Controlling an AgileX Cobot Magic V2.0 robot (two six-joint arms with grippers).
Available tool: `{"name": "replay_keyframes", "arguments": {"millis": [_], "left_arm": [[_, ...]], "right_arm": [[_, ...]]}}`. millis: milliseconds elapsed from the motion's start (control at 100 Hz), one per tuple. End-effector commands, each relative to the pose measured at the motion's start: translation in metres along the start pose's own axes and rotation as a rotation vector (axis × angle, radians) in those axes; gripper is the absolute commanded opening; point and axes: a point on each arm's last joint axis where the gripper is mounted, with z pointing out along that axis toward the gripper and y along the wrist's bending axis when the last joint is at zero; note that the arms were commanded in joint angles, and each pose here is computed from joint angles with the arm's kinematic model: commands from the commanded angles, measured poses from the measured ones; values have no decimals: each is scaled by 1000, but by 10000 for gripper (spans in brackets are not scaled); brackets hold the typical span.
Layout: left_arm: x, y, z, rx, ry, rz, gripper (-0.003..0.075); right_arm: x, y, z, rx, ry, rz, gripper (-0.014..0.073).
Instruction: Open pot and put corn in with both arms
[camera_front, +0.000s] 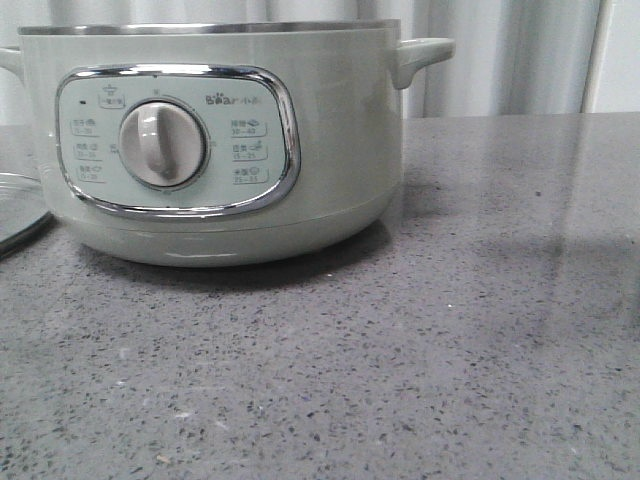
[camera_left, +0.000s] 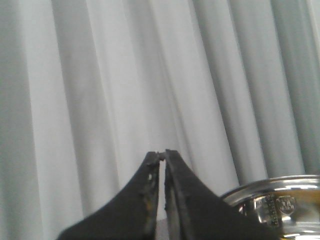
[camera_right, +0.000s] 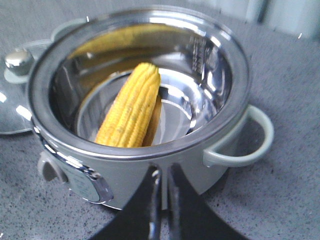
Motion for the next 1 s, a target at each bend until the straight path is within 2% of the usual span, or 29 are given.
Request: {"name": "replay_keyframes", "arguments": {"millis": [0, 190, 310, 390, 630, 990], "left_arm": [[-14, 0, -4, 6, -58, -41, -20], [-10, -4, -25, 21, -95, -61, -20], [2, -5, -44, 0, -110, -112, -20], [11, -6, -54, -17, -117, -153, -20], [37, -11, -78, -21, -105, -154, -20], [54, -14, -81, -18, -49, -159, -20]], "right_arm": [[-6, -1, -26, 21, -201, -28, -72], [24, 0, -63, 31, -344, -31, -72], [44, 1, -78, 33, -381, -31, -72], [57, 1, -84, 36, -397, -38, -72], [86, 2, -96, 57, -507, -91, -72], [103, 2, -95, 57, -476, -96, -72]]}}
